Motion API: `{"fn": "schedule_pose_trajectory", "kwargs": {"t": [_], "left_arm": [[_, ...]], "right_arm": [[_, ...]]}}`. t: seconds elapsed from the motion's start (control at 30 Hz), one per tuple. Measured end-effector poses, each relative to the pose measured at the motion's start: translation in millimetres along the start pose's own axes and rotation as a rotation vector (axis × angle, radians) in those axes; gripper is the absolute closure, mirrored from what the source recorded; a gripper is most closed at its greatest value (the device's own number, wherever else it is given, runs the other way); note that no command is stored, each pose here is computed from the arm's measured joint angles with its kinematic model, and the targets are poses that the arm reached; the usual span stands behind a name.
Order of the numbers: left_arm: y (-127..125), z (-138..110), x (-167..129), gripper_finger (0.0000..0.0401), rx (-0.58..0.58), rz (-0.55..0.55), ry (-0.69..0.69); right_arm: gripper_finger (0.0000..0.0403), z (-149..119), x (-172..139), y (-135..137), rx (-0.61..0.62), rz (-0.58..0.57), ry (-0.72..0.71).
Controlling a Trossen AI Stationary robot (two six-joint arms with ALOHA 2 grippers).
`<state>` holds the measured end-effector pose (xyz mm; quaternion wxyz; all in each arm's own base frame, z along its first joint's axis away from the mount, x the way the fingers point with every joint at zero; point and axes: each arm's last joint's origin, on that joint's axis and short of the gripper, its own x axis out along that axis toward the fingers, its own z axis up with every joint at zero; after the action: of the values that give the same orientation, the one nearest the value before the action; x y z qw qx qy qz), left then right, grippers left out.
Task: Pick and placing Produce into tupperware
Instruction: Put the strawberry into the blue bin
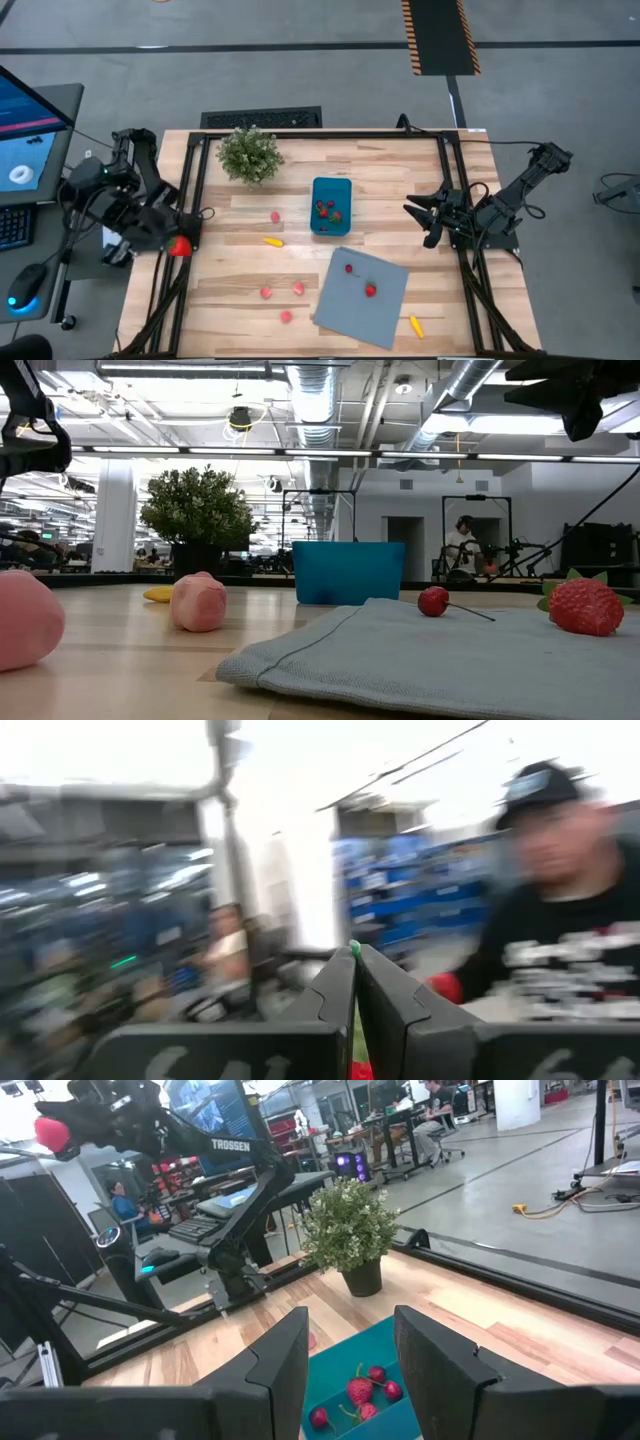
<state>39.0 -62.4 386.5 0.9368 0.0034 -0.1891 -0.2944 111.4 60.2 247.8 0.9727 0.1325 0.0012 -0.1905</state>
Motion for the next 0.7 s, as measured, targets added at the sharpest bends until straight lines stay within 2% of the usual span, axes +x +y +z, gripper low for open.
{"fn": "schedule_pose_trajectory", "kwargs": {"t": [0.1, 0.17, 0.3, 0.4, 0.47, 0.53, 0.7], "left_arm": [[-5, 2, 0, 0.0401, -0.004, -0.176, -0.062], [-7, 3, -1, 0.0401, -0.004, -0.249, -0.092], [-10, 3, -1, 0.0401, 0.022, -0.325, -0.122], [-10, 1, -1, 0.0401, 0.079, -0.323, -0.11], [-9, 1, -1, 0.0401, 0.103, -0.289, -0.101], [-6, 2, 0, 0.0401, 0.117, -0.205, -0.086], [9, 8, 0, 0.0401, 0.117, 0.205, -0.019]], "right_arm": [[0.0232, 0, 0, 0, 0.0, 0.0, 0.0], [0.0232, 0, 0, 0, 0.0, 0.0, 0.0], [0.0232, 0, 0, 0, 0.0, 0.0, 0.0], [0.0232, 0, 0, 0, 0.0, -0.001, 0.0], [0.0232, 0, 0, 0, 0.0, -0.001, 0.0], [0.0232, 0, 0, 0, 0.0, -0.001, 0.0], [0.0232, 0, 0, 0, -0.001, -0.007, -0.003]]}}
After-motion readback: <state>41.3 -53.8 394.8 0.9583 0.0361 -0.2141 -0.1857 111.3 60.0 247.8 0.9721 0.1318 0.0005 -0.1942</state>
